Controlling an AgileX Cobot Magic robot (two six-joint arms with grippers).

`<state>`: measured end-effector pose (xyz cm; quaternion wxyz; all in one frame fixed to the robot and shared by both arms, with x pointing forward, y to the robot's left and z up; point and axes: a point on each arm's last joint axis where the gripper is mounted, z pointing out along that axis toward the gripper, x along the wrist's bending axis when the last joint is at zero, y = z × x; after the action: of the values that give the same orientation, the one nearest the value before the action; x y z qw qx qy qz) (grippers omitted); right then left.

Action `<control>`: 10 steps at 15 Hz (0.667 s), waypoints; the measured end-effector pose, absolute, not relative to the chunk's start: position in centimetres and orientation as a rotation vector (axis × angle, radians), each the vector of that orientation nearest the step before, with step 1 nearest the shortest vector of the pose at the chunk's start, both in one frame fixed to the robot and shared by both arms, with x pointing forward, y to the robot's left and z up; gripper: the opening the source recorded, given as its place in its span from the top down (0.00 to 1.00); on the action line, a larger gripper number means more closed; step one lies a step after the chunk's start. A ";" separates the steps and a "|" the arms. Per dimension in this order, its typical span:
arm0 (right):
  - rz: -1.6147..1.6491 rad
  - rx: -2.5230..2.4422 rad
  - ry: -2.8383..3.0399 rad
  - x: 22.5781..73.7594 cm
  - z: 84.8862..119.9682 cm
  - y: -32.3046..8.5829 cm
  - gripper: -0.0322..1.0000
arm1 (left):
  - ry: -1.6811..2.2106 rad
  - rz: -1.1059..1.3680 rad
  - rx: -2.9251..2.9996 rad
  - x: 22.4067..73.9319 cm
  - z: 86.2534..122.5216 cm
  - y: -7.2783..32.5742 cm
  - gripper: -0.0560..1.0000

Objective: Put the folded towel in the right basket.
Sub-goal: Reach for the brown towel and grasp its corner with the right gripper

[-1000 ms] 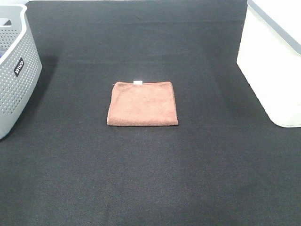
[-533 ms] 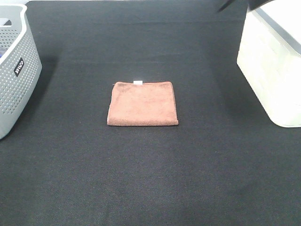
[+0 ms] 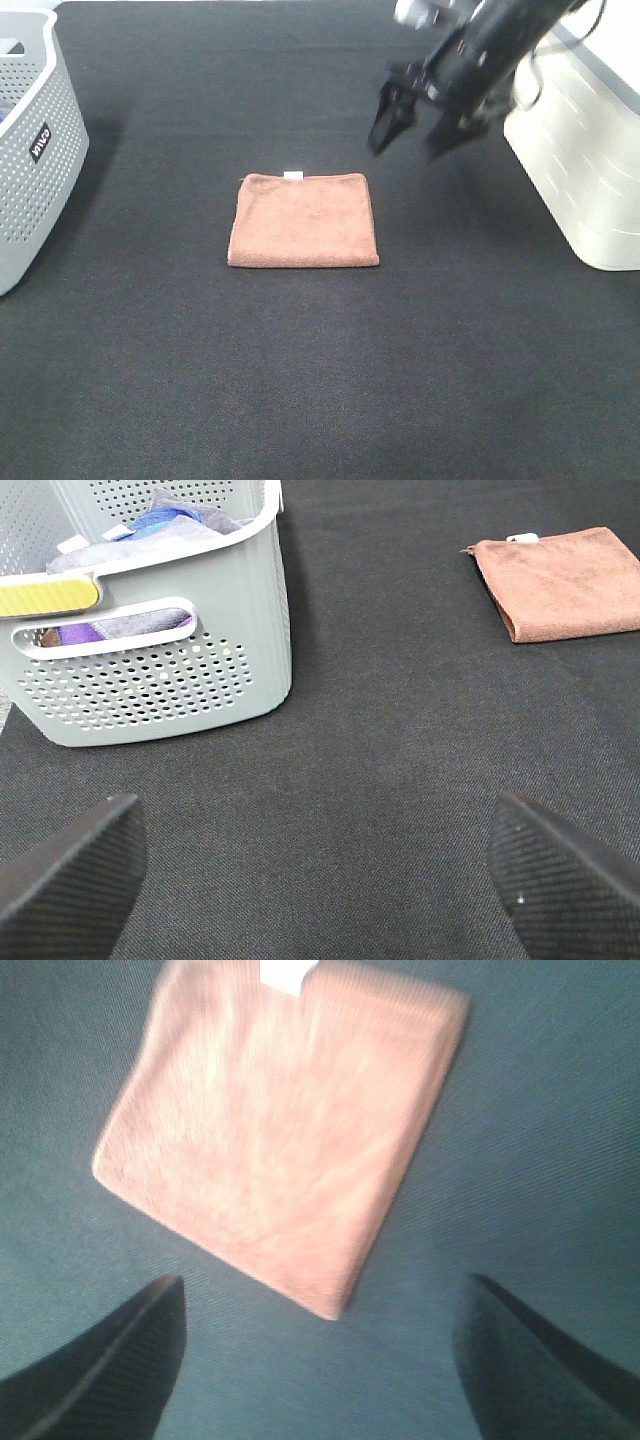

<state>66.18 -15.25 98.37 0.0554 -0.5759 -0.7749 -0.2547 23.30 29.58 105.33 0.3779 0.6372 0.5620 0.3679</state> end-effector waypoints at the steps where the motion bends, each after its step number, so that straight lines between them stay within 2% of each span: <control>1: -0.740 -1.751 -2.313 66.4 96.8 -15.0 0.28 | 1.436 0.940 1.629 23.3 105.3 29.6 0.11; 3: -0.672 -1.736 -2.258 67.1 93.7 -14.6 0.28 | 1.436 0.940 1.629 23.3 105.3 29.6 0.11; 10: -0.640 -1.700 -2.199 69.4 89.4 -13.6 0.29 | 1.436 0.940 1.629 23.3 105.3 29.6 0.11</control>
<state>69.42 -13.57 89.45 0.1443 -0.5898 -0.7629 -0.2220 23.30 29.58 105.33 0.3779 0.6372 0.5620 0.3679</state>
